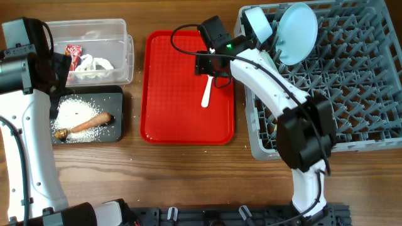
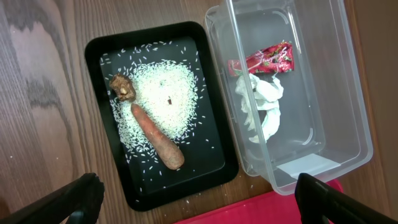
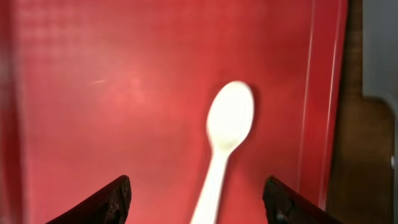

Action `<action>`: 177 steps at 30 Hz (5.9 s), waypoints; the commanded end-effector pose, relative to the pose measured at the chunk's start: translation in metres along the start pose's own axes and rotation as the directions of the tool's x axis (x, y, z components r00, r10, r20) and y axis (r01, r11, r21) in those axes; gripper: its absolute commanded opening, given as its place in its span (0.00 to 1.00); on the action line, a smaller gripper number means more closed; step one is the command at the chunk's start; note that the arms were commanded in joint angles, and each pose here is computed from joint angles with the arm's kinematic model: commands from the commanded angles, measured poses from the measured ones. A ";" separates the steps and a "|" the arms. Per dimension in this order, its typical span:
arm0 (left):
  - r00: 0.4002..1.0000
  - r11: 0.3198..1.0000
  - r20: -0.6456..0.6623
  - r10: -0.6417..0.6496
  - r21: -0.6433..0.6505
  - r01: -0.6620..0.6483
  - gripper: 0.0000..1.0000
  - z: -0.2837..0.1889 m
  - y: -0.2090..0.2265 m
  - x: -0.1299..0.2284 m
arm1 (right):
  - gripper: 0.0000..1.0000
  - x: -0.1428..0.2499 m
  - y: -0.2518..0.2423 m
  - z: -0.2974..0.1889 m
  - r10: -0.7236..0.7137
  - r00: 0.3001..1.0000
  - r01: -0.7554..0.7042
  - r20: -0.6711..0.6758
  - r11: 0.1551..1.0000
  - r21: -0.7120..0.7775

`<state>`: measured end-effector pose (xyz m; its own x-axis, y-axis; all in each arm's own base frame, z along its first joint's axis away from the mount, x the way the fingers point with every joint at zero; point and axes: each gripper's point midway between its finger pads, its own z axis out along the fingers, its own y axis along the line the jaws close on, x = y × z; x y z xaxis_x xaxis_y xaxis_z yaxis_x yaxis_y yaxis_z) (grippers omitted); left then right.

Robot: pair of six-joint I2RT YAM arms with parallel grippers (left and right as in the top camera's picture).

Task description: Sort waste into correct bins and load items into the dishwasher rack

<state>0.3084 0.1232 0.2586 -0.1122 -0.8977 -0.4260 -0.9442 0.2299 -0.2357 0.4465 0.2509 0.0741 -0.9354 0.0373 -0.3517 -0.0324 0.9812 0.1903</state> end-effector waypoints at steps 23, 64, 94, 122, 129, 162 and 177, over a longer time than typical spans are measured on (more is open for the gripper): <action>1.000 1.000 0.012 0.003 0.010 -0.003 1.00 -0.004 -0.001 -0.003 | 0.53 0.013 -0.038 0.083 -0.173 0.981 0.178 -0.089 0.983 0.050; 1.000 1.000 0.012 0.003 0.010 -0.003 1.00 -0.004 -0.001 -0.003 | 0.08 0.042 -0.049 0.088 -0.220 0.948 0.239 -0.231 0.969 0.059; 1.000 1.000 0.012 0.003 0.010 -0.003 1.00 -0.004 -0.001 -0.003 | 0.30 -0.077 -0.044 -0.181 -0.130 0.948 0.168 0.291 0.980 -0.108; 1.000 1.000 0.012 0.003 0.010 -0.003 1.00 -0.004 -0.001 -0.003 | 0.42 0.149 0.152 0.060 -0.556 0.823 0.532 -0.119 0.827 -0.183; 1.000 1.000 0.012 0.003 0.010 -0.003 1.00 -0.004 -0.001 -0.003 | 0.32 0.179 0.155 0.084 -0.583 0.791 0.532 -0.184 0.805 -0.264; 1.000 1.000 0.012 0.003 0.010 -0.003 1.00 -0.004 -0.001 -0.003 | 0.04 -0.055 0.019 -0.151 -0.125 0.959 0.161 0.255 0.979 -0.126; 1.000 1.000 0.012 0.003 0.010 -0.003 1.00 -0.004 -0.001 -0.003 | 0.04 0.007 -0.259 -0.166 0.792 0.544 -0.835 0.276 0.481 0.266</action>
<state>0.3084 0.1232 0.2586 -0.1126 -0.8976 -0.4261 -0.9442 0.2302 -0.2355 0.4104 -0.0116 0.2134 -0.6697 0.6392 -0.3782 0.6306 0.7584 0.1651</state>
